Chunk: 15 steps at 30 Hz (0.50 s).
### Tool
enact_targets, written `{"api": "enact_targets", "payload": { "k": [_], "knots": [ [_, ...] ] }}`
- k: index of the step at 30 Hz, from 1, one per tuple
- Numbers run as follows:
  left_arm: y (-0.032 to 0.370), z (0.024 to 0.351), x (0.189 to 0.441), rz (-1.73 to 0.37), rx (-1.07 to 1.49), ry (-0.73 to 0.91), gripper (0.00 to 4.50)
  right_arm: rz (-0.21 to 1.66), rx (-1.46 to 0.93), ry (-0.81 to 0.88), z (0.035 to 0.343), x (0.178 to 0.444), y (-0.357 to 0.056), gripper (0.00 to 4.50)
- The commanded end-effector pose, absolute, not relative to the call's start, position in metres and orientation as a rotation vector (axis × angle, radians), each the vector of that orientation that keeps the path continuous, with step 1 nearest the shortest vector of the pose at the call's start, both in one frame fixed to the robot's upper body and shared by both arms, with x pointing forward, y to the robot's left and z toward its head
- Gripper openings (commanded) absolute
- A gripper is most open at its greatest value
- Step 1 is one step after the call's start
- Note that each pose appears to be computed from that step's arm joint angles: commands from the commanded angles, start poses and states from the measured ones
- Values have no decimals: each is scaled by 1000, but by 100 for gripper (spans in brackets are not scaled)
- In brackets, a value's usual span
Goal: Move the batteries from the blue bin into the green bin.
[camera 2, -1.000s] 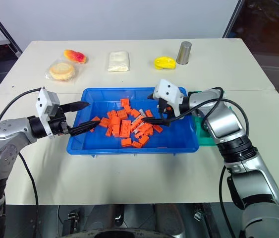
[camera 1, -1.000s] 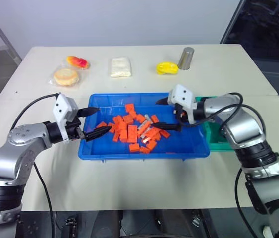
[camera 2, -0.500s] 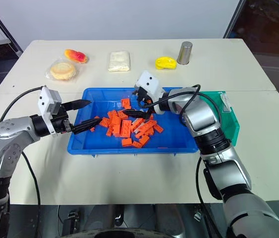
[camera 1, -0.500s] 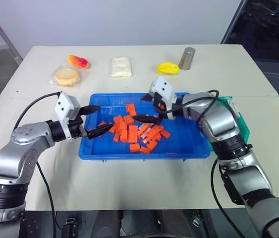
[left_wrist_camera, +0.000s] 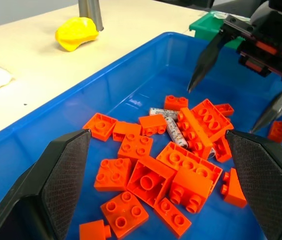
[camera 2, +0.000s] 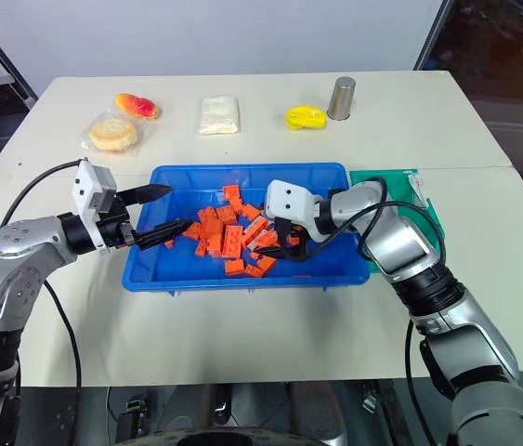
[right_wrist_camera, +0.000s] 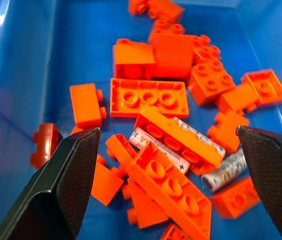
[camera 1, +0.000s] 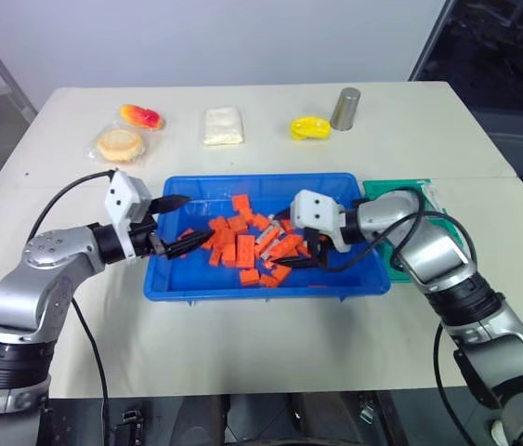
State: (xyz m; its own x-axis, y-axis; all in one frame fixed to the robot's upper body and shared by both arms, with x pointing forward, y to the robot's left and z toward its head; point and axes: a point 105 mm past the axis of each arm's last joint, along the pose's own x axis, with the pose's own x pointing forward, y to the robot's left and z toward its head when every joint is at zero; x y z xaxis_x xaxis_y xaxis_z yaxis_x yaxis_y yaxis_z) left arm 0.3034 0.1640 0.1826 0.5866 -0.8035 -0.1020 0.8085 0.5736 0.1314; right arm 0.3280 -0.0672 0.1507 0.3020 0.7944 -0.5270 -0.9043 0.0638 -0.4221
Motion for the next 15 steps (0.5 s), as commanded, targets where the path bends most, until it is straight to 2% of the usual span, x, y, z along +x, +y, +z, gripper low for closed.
{"api": "enact_targets", "payload": {
  "k": [1, 14, 15],
  "knots": [
    [163, 190, 303, -939, 187, -6, 450, 1286, -812, 108, 161, 332, -62, 445],
    [164, 193, 301, -914, 171, -26, 450, 1245, -763, 132, 145, 351, -62, 445],
    [164, 194, 301, -913, 170, -28, 450, 1242, -774, 131, 144, 352, -61, 422]
  ]
}}
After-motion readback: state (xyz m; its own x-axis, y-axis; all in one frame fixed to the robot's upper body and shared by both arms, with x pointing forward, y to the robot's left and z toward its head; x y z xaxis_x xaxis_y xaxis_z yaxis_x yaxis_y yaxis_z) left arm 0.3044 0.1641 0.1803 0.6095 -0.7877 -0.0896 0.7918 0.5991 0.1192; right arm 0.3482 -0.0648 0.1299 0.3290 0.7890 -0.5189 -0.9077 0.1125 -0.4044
